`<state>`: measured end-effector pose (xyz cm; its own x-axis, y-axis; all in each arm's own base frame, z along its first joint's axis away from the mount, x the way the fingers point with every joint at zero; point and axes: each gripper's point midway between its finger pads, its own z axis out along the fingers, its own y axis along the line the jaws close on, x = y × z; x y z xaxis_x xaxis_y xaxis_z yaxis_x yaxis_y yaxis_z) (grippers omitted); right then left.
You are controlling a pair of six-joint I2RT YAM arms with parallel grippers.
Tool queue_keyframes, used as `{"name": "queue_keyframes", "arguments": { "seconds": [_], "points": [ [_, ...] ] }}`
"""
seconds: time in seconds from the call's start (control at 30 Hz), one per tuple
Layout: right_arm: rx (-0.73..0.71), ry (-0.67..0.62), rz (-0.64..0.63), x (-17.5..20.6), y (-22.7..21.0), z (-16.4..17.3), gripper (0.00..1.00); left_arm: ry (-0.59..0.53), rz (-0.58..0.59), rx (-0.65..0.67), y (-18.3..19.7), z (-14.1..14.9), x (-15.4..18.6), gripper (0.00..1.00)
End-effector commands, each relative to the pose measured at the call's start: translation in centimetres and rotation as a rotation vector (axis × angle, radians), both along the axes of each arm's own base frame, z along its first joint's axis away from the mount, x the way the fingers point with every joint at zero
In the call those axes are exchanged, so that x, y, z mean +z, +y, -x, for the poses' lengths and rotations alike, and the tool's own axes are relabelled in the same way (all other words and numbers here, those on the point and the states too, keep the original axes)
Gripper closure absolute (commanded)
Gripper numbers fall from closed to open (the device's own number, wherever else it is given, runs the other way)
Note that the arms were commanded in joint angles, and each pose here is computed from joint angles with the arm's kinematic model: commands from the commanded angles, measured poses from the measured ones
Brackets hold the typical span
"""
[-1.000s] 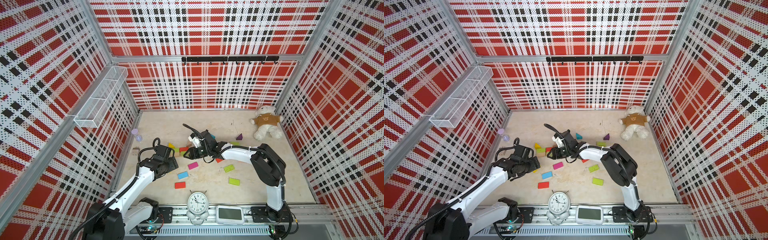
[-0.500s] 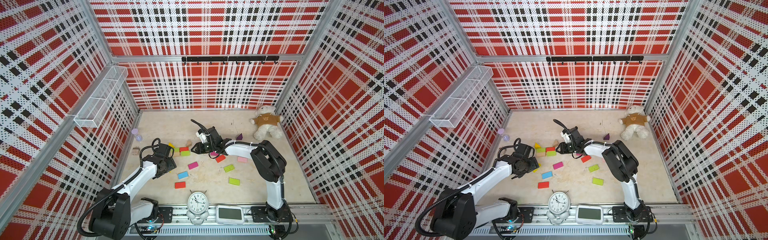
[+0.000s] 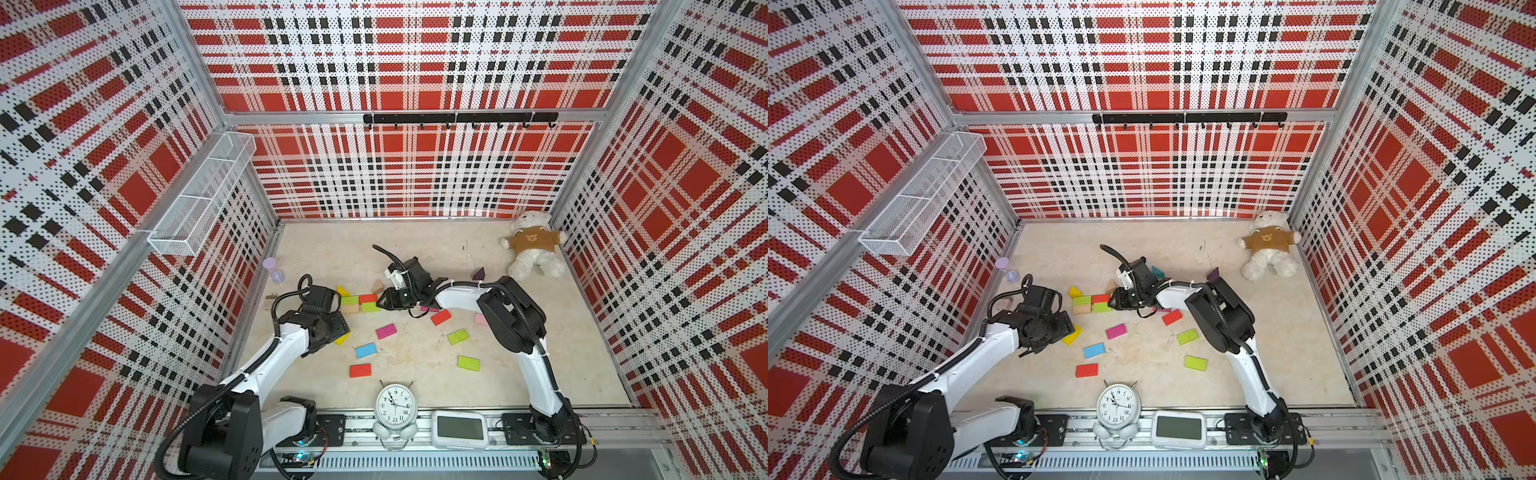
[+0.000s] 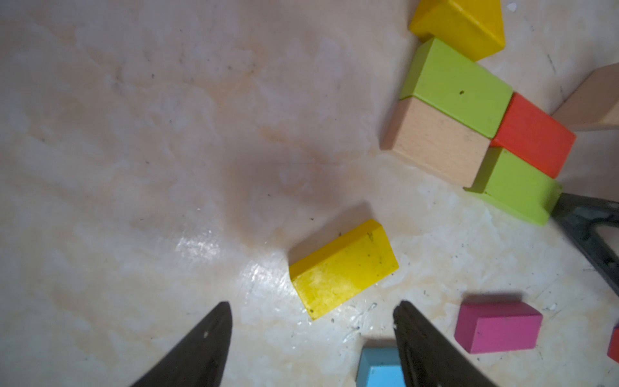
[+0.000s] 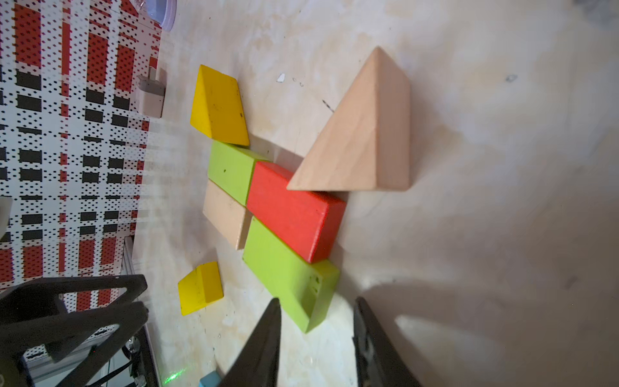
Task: Assemble a carrot with building blocks
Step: Assemble the building block at the center of the board.
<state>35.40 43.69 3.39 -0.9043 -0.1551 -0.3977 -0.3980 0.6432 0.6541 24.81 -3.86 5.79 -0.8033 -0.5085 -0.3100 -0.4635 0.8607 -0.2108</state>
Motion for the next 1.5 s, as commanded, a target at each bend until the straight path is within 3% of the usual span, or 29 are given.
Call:
{"name": "queue_keyframes", "arguments": {
  "seconds": [0.0,0.93,1.23,1.47],
  "points": [
    [0.004,-0.004,-0.014,0.1,1.0,-0.3,0.63,-0.026,0.006,-0.005,0.1,-0.4,0.8,0.21],
    [0.019,-0.001,-0.032,0.7,2.6,0.0,0.63,-0.007,0.034,-0.017,0.1,0.4,-0.1,0.22],
    [-0.031,-0.027,-0.08,3.7,0.4,-0.3,0.53,0.035,0.001,-0.045,-1.0,1.2,-0.9,0.15],
    [-0.043,-0.041,-0.081,4.7,-1.6,0.3,0.5,0.093,-0.051,-0.064,-1.9,0.6,-1.8,0.14]
  ]
}}
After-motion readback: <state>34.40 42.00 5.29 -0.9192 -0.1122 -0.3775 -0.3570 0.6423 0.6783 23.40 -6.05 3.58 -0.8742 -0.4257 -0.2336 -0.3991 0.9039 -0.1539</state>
